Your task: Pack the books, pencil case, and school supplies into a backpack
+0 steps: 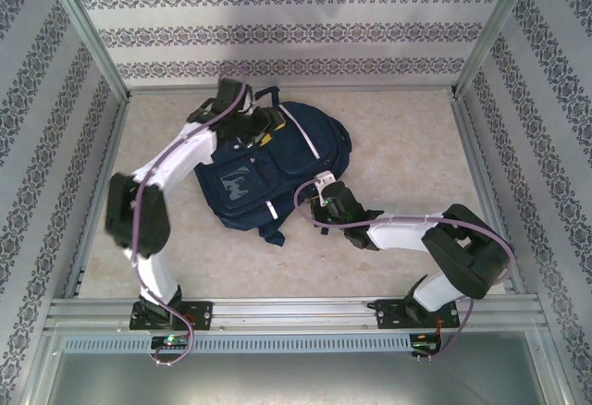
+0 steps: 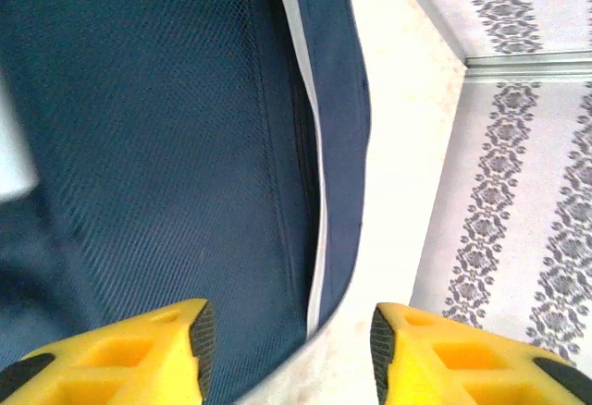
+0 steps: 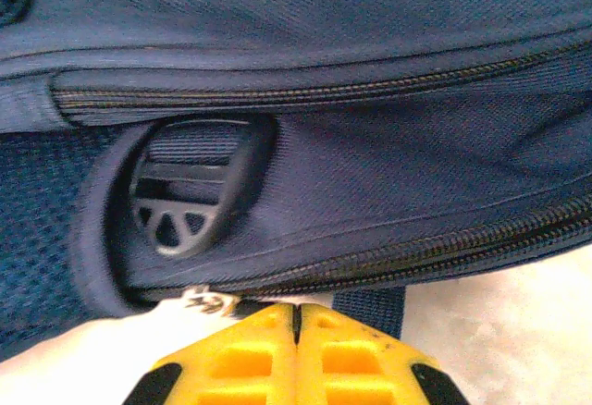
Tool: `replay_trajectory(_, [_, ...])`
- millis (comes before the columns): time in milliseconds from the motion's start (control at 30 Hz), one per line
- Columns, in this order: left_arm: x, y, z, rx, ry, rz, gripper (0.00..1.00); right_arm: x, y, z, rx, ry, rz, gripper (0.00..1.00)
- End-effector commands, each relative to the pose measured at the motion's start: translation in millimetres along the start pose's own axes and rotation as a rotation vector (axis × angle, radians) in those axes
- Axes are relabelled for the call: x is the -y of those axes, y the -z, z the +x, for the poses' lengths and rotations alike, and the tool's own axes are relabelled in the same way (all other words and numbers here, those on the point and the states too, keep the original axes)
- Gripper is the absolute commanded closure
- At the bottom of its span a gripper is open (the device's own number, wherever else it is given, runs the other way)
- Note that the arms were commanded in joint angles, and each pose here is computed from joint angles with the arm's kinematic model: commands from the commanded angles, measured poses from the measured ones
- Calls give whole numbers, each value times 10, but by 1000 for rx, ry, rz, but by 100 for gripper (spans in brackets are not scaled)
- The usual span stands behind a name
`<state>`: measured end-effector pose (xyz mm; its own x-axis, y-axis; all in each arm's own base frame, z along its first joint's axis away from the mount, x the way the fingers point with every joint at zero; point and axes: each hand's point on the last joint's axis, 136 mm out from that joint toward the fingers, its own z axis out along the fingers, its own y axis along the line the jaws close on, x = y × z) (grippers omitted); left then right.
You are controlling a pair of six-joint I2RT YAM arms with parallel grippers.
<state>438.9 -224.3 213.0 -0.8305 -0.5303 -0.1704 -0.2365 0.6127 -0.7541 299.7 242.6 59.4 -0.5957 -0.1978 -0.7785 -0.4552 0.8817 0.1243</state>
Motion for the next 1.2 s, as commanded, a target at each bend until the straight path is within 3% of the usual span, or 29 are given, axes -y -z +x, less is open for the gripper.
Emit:
replay_trajectory(0, [-339, 394, 145, 61, -16, -71, 47, -102, 153, 14, -26, -14, -67, 100])
replay_trajectory(67, [-556, 546, 279, 82, 3, -94, 44, -83, 188, 28, -42, -34, -72, 100])
replay_trajectory(200, [-944, 773, 525, 115, 8, -150, 39, -36, 192, 97, -78, -47, -66, 85])
replay_trajectory(300, [-1135, 860, 673, 135, 10, -146, 39, -75, 166, 149, -68, 2, -81, 81])
replay_trajectory(400, [-1292, 952, 752, 160, 1, -166, 39, -132, 143, 149, -28, 56, -97, 75])
replay_trajectory(533, [-1367, 1083, 766, 212, -41, -176, 40, -330, 134, 202, 131, 272, -115, 67])
replay_trajectory(700, [-1362, 1164, 739, 272, -71, -143, 40, -184, -55, 204, 200, 210, -25, 61])
replay_trajectory(1167, [-1493, 1087, 890, 253, -34, -84, 42, -64, -315, 69, 311, 156, 107, 61])
